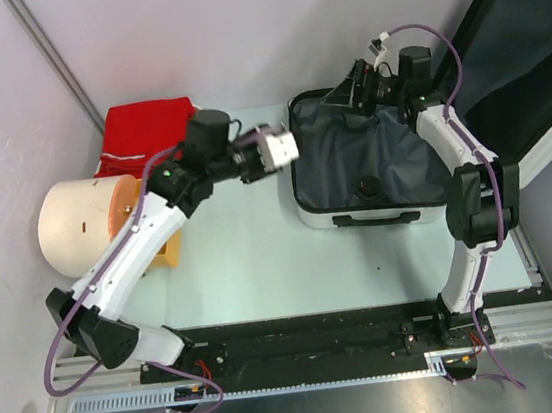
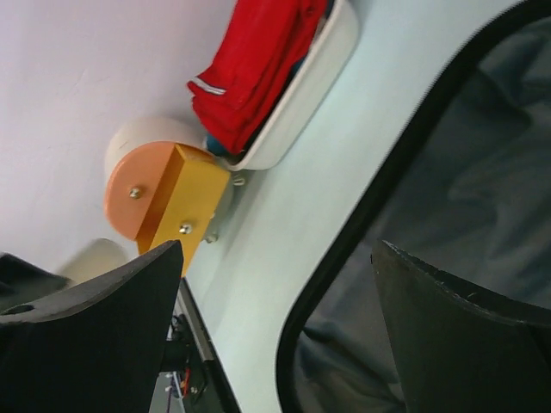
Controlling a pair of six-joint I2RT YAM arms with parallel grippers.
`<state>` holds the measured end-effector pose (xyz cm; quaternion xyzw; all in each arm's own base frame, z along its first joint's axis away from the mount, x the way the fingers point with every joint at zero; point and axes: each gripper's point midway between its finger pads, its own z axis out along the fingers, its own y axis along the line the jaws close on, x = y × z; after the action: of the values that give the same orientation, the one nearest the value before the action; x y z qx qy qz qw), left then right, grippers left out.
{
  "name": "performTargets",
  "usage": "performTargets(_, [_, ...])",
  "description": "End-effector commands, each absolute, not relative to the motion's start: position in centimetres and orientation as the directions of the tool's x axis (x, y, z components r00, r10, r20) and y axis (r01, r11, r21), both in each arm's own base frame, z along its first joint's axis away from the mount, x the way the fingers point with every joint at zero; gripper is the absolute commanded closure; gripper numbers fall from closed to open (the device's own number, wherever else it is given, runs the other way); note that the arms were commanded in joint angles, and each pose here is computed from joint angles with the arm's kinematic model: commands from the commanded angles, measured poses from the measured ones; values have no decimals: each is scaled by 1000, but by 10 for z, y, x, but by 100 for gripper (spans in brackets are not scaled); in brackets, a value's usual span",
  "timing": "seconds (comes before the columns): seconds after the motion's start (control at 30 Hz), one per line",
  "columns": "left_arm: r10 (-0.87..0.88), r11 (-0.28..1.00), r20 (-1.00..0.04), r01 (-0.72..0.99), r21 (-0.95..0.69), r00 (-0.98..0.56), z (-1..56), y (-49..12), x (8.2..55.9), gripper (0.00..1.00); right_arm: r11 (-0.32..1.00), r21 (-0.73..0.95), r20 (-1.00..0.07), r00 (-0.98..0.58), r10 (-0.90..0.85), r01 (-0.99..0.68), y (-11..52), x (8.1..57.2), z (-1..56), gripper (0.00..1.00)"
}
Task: Open, take out, and arrange the luggage
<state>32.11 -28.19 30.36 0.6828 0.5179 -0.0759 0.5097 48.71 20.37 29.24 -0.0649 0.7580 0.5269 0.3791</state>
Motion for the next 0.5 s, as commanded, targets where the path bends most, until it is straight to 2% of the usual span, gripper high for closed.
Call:
performTargets(0.0, [490, 626, -869, 721, 296, -69, 359, -225, 334, 100, 518, 694, -685, -681, 259, -501, 197, 482, 286, 5])
performTargets(0.07, [392, 753, -890, 636, 166, -232, 356, -196, 338, 100, 518, 695, -681, -688, 252, -499, 197, 479, 283, 6])
performTargets(0.13, [326, 826, -871, 559, 74, -367, 345, -170, 331, 100, 517, 700, -674, -695, 250, -492, 197, 478, 280, 6])
performTargets(0.17, [242, 883, -857, 469, 0, -456, 335, -149, 333, 100, 515, 703, -670, -700, 248, -491, 198, 476, 278, 6])
performTargets(0.23, [189, 921, -825, 389, -40, -533, 324, -124, 321, 100, 513, 704, -668, -703, 245, -490, 198, 476, 277, 6])
performTargets(0.27, [119, 952, -800, 297, -77, -589, 311, -106, 320, 100, 512, 706, -666, -706, 243, -489, 199, 475, 276, 6])
performTargets(0.33, [81, 971, -792, 228, -75, -606, 306, -85, 308, 100, 508, 708, -662, -712, 235, -491, 201, 473, 274, 6])
performTargets(0.47, [93, 995, -756, 78, 56, -648, 282, -31, 296, 100, 504, 706, -661, -719, 217, -497, 206, 468, 271, 7])
